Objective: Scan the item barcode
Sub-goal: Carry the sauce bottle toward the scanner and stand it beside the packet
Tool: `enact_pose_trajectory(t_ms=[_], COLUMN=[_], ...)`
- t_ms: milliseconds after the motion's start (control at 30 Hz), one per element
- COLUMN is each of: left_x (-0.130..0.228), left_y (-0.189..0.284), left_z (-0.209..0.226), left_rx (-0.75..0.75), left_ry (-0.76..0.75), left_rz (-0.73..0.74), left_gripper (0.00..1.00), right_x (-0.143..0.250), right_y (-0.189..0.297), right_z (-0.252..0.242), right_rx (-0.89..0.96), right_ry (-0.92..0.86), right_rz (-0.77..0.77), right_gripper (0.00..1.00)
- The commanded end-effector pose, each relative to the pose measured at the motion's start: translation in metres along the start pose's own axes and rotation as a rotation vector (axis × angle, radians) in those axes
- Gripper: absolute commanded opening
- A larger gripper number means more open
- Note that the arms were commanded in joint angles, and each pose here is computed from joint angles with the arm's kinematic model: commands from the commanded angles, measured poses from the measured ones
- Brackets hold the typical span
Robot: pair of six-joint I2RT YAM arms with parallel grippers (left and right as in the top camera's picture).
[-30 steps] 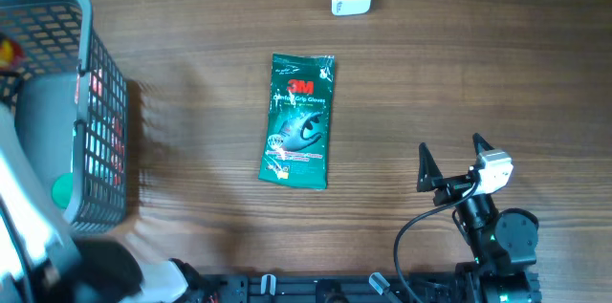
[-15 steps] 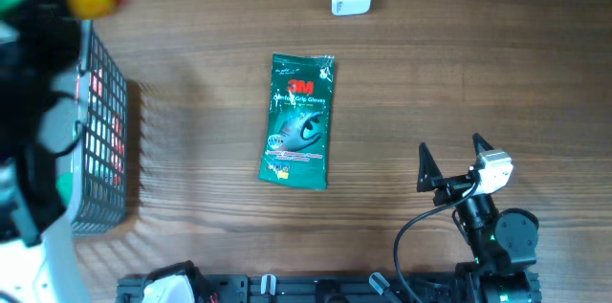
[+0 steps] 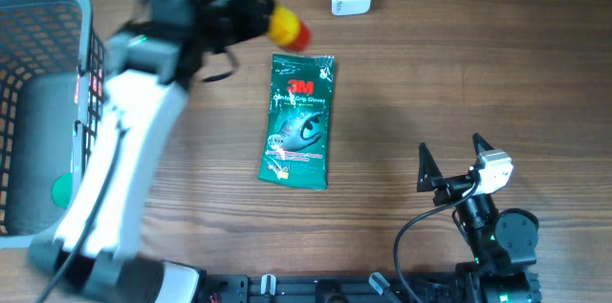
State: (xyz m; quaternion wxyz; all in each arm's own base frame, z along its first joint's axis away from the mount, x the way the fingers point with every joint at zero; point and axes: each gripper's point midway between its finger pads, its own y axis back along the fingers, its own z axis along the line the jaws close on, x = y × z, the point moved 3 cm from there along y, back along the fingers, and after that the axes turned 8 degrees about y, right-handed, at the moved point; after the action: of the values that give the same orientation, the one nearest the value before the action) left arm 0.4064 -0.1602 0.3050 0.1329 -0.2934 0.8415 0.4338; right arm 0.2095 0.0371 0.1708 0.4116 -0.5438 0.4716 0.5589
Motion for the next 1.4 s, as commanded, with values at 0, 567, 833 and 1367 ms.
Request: enact_pose_trajectory(t_ms=[0,567,833,1367], left_x=[0.036,0.136,0.141,0.115], left_y=[-0.062,-0.157,-0.166,-0.138], left_z=[-0.016,-0.029,-0.023,-0.051], left_rx=[0.007,-0.207,-0.278,-0.231], left_ry=[-0.047,-0.681,-0.725,-0.718], left_rz=[0.124,0.203,0.181,0.058], left_gripper=[0.42,0.49,0.49,1.0], right_x=[-0.001,-0.001,-0.001,-0.001], right_y=[0.0,0.0,0.0,0.0], right_z=[-0.002,-0.002,-0.002,-0.002], right_rx=[0.014,0.014,0.014,0.014], right_ry=[-0.013,-0.013,-0.014,-0.014], right_rz=[-0.003,-0.003,-0.003,-0.003], right_gripper=[1.0,1.0,1.0,1.0])
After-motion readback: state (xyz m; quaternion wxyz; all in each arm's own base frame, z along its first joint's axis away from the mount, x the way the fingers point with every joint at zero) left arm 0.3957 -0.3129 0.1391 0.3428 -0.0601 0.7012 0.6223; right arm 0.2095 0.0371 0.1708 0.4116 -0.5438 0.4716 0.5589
